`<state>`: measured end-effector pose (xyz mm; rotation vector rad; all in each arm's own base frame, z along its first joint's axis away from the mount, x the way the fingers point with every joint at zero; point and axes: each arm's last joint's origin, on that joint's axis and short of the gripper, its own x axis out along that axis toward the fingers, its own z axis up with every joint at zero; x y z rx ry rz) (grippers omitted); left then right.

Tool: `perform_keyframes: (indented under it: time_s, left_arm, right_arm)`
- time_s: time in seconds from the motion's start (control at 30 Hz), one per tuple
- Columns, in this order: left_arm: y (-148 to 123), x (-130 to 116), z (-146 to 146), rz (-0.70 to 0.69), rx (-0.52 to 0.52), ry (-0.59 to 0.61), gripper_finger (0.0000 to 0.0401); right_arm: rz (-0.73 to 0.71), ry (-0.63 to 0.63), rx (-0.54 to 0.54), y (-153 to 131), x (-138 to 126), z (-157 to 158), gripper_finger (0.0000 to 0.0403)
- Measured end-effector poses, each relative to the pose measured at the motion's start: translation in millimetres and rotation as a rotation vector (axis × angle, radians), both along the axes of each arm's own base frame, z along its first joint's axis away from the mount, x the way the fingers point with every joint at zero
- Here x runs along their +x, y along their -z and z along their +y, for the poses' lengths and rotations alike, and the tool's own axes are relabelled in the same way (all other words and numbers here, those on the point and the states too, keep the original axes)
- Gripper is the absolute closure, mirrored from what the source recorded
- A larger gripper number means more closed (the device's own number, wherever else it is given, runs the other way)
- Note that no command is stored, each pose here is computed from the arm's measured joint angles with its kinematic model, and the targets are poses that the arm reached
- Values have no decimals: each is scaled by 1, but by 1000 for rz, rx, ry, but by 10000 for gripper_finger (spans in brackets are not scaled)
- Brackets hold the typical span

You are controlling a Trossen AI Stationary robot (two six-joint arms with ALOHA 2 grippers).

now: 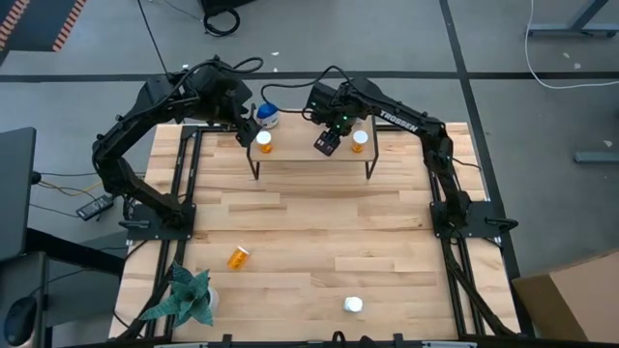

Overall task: Pick and place medicine bottles onto shelf by color
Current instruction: Put the pink pill bottle on the shelf, then put the white medicine bottle on the shelf

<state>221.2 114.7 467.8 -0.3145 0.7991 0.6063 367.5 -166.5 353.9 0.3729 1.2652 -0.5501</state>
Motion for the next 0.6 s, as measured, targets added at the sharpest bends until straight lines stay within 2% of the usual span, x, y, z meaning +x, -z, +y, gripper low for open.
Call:
perform_keyframes:
  time_s: [0.33, 0.6]
  left_arm:
    - [0, 4, -7, -1, 0, 33, 88]
    - [0, 10, -21, -8, -13, 75, 88]
  right_arm:
    - [-96, 23, -31, -33, -19, 11, 174]
    - [-222, 22, 22, -74, -44, 56, 156]
